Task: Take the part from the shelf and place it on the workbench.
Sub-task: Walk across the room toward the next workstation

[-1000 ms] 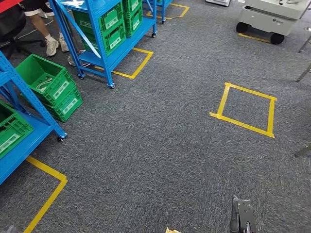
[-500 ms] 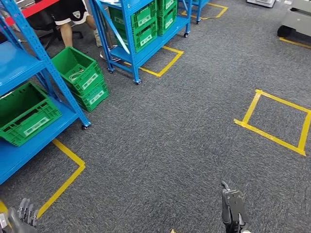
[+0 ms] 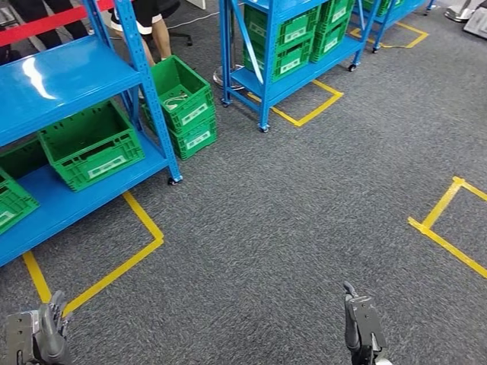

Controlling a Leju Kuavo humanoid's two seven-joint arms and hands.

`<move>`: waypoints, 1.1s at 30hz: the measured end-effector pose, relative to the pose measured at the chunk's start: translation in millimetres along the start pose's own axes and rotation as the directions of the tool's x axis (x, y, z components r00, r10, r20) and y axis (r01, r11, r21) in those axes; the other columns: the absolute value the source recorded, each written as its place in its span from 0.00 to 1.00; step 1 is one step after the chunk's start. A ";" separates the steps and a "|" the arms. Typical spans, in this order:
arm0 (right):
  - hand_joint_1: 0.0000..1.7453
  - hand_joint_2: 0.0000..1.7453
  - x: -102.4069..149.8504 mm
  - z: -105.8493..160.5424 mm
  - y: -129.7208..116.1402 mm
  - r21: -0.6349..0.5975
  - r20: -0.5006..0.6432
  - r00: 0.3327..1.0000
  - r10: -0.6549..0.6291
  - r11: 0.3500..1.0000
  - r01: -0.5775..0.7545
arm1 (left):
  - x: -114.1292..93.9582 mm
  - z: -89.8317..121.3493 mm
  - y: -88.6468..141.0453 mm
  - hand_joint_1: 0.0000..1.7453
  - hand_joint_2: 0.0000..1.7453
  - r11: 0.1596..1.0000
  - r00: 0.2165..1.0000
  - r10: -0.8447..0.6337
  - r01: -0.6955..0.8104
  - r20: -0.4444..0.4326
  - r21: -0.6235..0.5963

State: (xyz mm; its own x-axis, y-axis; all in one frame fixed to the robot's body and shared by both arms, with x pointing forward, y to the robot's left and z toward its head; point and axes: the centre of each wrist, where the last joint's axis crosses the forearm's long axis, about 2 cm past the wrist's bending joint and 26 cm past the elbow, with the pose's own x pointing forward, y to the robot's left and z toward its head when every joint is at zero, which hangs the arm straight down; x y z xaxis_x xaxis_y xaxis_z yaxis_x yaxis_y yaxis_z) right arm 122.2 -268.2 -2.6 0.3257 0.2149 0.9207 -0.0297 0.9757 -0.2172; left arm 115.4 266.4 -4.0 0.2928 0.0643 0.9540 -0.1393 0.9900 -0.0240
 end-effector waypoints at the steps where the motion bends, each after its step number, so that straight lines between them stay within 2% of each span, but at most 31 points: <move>1: 0.00 0.00 0.1 -0.1 0.0 0.000 0.000 1.000 0.001 1.000 -0.001 | -0.2 0.3 -0.5 0.00 0.00 1.000 1.000 0.003 -0.003 -0.003 -0.002; 26: 0.00 0.00 8.9 -12.6 3.6 0.021 0.044 0.999 0.010 1.000 -0.011 | -2.0 2.1 6.2 0.00 0.00 1.000 1.000 0.023 -0.023 0.003 -0.003; 33: 0.00 0.00 4.5 -11.7 5.3 0.027 0.032 0.999 0.023 0.999 -0.024 | -1.6 1.2 7.1 0.00 0.00 1.000 1.000 0.025 -0.025 0.013 -0.005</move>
State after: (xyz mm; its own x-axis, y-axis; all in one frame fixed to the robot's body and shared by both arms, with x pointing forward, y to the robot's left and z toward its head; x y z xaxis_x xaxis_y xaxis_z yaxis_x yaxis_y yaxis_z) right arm 134.6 -262.6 -3.4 0.2943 0.2385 0.9255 -0.0627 0.9711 -0.2303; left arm 112.8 273.1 -5.3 0.2768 0.0875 0.9569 -0.1416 0.9887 -0.0494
